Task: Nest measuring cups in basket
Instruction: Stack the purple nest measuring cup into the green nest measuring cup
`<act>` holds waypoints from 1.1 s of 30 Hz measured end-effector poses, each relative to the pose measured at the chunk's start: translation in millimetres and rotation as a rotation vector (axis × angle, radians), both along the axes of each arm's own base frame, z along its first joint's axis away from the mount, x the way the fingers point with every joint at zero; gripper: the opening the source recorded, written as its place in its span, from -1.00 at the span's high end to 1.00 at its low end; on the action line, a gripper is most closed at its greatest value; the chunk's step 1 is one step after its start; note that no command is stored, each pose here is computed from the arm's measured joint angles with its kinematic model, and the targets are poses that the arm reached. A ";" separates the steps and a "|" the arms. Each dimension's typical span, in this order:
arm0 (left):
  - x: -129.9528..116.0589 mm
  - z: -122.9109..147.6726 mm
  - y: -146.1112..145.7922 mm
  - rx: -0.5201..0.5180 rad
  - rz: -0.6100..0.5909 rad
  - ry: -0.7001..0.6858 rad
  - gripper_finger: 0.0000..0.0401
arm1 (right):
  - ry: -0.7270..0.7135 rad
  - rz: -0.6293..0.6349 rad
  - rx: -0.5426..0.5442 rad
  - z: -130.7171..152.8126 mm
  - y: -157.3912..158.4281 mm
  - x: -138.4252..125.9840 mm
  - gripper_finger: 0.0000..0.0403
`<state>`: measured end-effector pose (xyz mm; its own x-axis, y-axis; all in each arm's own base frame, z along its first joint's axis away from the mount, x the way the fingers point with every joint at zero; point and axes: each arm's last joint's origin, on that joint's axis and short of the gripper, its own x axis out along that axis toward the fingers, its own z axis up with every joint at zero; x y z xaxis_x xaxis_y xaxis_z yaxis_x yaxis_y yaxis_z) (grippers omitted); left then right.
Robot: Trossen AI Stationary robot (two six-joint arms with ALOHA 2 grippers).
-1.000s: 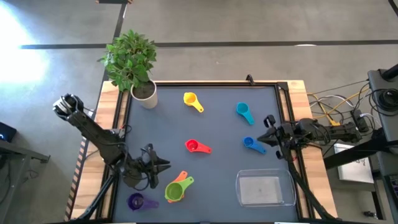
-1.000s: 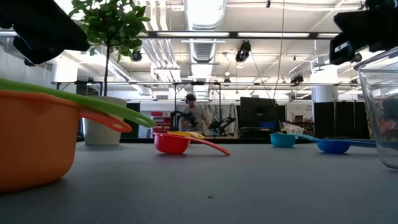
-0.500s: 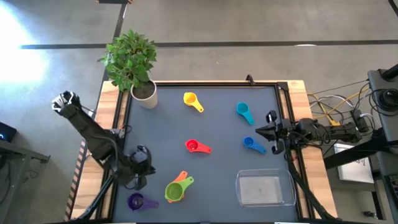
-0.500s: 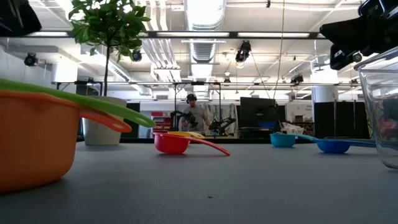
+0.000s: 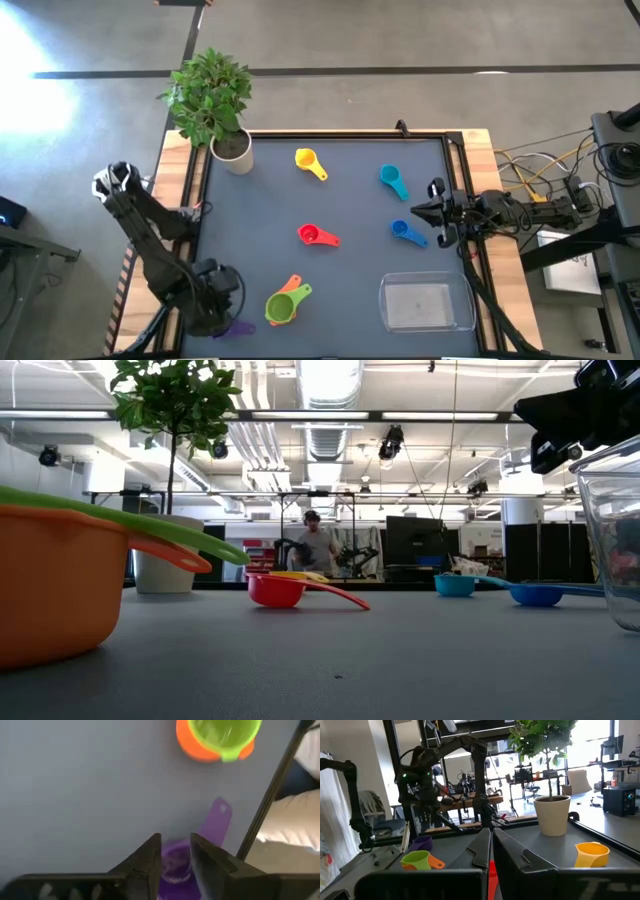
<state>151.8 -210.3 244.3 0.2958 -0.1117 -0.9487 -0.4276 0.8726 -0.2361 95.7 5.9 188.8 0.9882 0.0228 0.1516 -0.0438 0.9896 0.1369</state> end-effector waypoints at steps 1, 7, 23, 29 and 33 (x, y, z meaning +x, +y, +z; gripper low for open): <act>-0.2 -3.2 -3.9 -0.001 -0.002 0.021 0.51 | 0.000 0.000 0.000 0.0 0.0 0.0 0.96; -2.6 -22.2 -20.3 -0.001 -0.019 0.162 0.20 | -0.009 0.000 0.001 0.9 0.0 -0.2 0.96; -15.1 -59.2 -28.1 0.024 -0.063 0.254 0.19 | -0.022 0.002 0.010 2.1 0.0 -0.4 0.96; -20.7 -79.3 -19.6 -0.025 -0.042 0.229 0.29 | -0.022 0.002 0.011 2.2 0.0 -0.4 0.95; -23.8 -83.8 -14.0 -0.028 -0.001 0.235 0.47 | -0.023 0.002 0.010 2.2 0.0 -0.4 0.95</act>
